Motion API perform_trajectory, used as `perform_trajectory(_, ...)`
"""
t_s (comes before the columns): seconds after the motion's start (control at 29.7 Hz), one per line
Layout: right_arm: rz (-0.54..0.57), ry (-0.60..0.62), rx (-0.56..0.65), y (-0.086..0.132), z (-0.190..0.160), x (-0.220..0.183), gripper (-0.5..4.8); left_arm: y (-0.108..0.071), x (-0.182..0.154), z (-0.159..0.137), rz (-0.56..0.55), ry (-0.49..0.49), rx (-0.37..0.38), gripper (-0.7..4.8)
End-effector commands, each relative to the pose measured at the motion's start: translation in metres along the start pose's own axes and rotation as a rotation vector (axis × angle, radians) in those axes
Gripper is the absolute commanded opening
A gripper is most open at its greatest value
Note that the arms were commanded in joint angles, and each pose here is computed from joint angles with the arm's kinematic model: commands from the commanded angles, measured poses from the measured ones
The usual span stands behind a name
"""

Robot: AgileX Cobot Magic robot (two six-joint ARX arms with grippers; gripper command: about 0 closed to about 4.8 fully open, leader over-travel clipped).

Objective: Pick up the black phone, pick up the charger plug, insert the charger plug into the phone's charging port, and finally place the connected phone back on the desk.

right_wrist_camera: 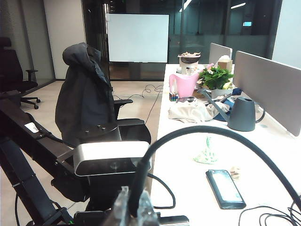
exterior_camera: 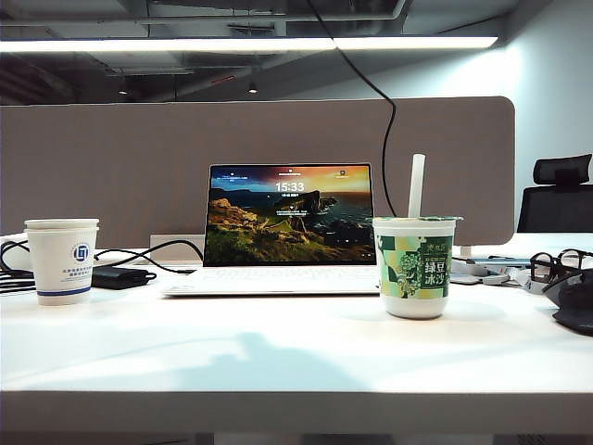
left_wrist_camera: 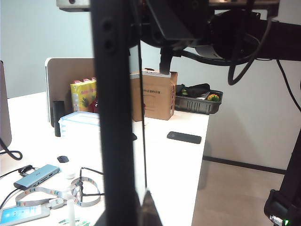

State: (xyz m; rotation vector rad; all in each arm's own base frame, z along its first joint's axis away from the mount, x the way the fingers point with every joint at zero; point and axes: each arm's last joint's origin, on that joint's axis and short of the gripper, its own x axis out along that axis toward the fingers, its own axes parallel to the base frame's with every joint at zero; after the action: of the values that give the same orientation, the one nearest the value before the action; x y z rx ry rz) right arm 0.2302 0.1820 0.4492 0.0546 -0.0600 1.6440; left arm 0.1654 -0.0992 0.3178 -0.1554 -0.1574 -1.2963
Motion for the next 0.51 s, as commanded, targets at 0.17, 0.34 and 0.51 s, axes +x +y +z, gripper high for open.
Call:
perform_trajectory(0.17,0.016,0.015,0.019,0.0019,-0.0010,-0.0010,-0.01,-0.0023,-0.0005,0.0127,0.025,-0.084,0.067,-0.06)
perform_trajectory(0.34,0.014,0.036,0.036,0.0017,-0.0047,-0.0010,-0.01,-0.0026,-0.0007,0.0140,0.025,-0.096,0.059,-0.06)
perform_trajectory(0.51,0.015,0.043,0.049,0.0016,-0.0058,-0.0010,-0.01,-0.0026,-0.0007,0.0140,0.025,-0.096,0.059,-0.06)
